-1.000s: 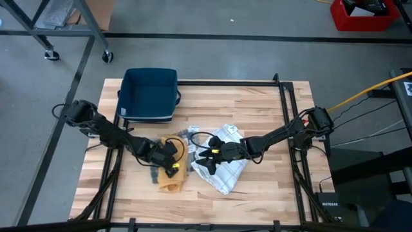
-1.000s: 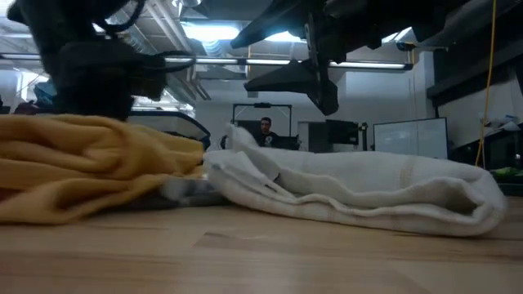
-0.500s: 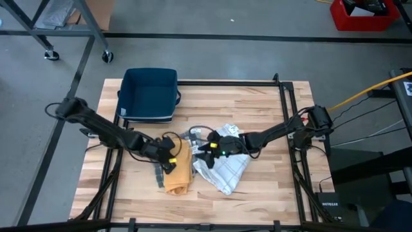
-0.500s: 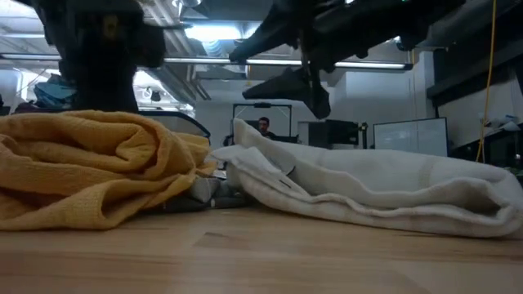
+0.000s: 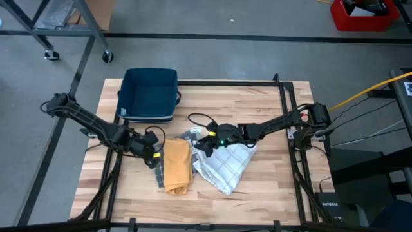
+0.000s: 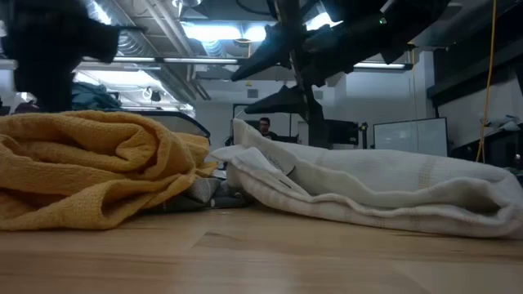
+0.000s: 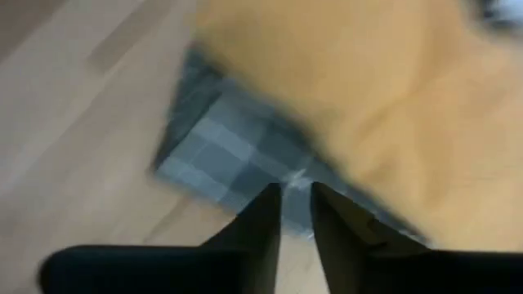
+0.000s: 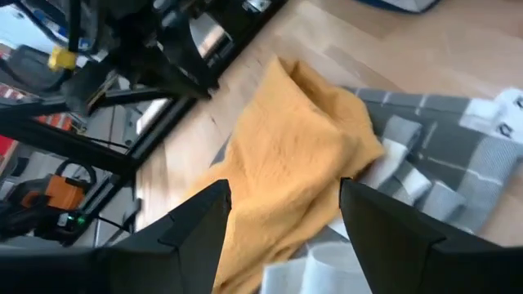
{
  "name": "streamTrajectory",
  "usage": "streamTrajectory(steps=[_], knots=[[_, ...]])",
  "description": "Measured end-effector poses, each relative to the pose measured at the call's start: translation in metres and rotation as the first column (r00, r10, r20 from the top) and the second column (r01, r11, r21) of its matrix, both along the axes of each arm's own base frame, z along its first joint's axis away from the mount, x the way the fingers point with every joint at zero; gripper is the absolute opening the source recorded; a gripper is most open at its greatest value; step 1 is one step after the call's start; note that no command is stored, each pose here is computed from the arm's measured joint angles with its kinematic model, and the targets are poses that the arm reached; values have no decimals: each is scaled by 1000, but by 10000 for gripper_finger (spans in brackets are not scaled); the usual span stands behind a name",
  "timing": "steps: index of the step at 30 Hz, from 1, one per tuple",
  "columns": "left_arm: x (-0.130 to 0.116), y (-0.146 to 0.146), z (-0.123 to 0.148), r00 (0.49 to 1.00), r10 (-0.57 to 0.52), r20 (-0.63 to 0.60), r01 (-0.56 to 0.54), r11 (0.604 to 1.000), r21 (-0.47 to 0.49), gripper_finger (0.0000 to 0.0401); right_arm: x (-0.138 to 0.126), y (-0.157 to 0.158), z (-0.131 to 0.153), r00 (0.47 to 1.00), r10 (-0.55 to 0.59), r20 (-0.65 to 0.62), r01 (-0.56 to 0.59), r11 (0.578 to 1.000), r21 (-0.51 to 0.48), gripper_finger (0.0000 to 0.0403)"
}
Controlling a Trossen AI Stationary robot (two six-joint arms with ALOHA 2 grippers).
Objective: Fold towel
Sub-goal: Stack the stacked towels on top of the white towel
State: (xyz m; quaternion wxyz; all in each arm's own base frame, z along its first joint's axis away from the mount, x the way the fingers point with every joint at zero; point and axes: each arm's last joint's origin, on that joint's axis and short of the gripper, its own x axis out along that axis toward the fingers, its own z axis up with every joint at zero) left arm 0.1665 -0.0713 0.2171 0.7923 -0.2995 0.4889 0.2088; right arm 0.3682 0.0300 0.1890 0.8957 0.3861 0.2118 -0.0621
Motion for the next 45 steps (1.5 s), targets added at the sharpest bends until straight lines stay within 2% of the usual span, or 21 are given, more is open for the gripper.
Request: streamTrajectory(steps=[5,10,17,21,24,30,33,38,45], knots=[[-9,2,-8,978,166,-130,-167,986,0,122,-3,0,-6,997,-16,-71,18,999,28,239],[-6,0,-12,927,345,-146,-356,933,-56,165,-6,-3,-11,989,-45,-138,53,997,56,239],[2,-8,-34,867,479,-139,-498,837,-225,177,-7,-8,-13,984,-80,-162,92,993,69,239],[-5,-9,-50,830,512,-219,-555,794,-248,178,-7,-8,-14,983,-84,-162,95,993,66,239],[-9,-10,-53,826,500,-260,-557,794,-244,178,-4,-8,-22,980,-90,-178,105,992,76,239],[-8,-10,-53,829,506,-239,-556,794,-247,178,6,-9,-54,970,-49,-239,87,985,149,239],[-7,-9,-53,827,519,-218,-560,796,-231,178,14,-13,-61,967,-38,-252,86,979,183,239],[-6,-9,-56,812,545,-209,-581,785,-215,178,29,-23,-56,971,-54,-231,100,976,192,239],[-5,-9,-60,826,521,-216,-559,808,-187,178,36,-45,-44,937,-68,-342,119,984,129,239]])
